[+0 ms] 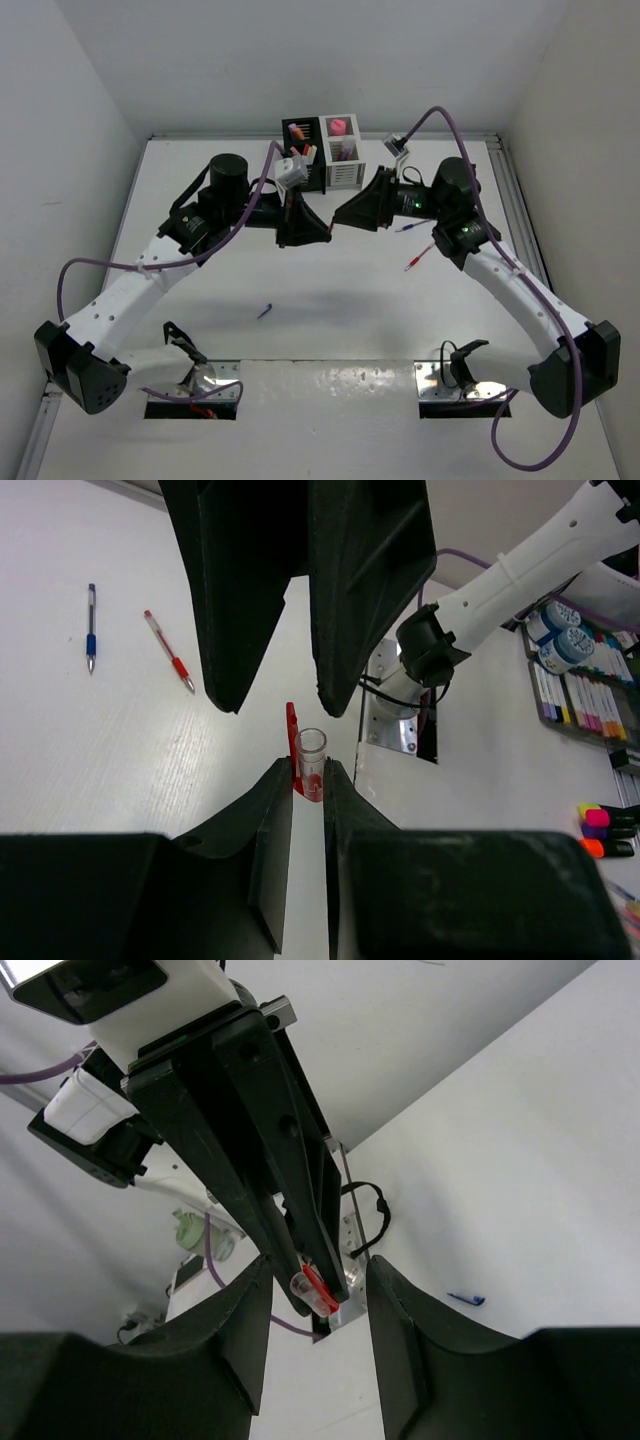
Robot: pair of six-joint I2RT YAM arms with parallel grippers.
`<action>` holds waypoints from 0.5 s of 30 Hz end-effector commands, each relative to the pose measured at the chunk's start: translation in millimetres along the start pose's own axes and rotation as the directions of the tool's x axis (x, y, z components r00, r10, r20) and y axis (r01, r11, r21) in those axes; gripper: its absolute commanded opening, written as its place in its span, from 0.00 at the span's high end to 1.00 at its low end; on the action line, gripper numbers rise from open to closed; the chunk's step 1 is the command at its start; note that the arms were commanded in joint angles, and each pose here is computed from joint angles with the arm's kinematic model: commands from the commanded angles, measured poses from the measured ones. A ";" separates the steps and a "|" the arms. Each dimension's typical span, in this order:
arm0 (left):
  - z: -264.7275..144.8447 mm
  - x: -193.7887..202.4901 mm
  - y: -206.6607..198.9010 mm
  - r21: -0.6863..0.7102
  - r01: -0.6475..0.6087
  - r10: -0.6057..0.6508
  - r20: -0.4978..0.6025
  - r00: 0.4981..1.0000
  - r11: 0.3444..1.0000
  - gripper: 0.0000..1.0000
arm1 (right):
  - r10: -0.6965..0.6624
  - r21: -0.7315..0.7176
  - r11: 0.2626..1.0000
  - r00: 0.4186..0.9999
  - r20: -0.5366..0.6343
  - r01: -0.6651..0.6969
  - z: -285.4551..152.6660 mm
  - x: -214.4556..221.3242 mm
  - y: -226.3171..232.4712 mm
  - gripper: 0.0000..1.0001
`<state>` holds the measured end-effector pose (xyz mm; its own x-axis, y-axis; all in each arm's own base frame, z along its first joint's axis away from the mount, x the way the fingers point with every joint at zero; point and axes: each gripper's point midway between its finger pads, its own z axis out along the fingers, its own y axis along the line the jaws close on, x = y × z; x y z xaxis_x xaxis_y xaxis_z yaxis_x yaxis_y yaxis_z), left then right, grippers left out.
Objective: Sort the stationery into containers
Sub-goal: Pick up the pen cap from the center of the board.
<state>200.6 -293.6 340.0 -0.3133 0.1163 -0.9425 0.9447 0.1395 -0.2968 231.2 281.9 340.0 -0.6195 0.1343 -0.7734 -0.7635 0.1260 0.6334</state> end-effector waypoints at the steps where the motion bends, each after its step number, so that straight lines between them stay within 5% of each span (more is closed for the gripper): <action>1: -0.7 -6.9 -1.3 0.021 -0.019 0.019 0.026 0.999 1.000 1.00 | -0.086 -0.053 0.995 0.996 0.013 0.087 4.2 -12.5 17.9 0.58; 15: 1.5 -10.3 1.3 0.032 0.002 -0.003 0.037 0.999 0.999 1.00 | -0.126 -0.062 0.990 0.992 -0.029 0.124 9.0 -1.0 16.1 0.86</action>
<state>203.1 -297.4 338.7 -0.3384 0.1099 -0.9345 0.9373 0.1277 -0.3244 222.9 290.1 334.6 -0.5853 0.0883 -0.8060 -0.7990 0.1060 0.5919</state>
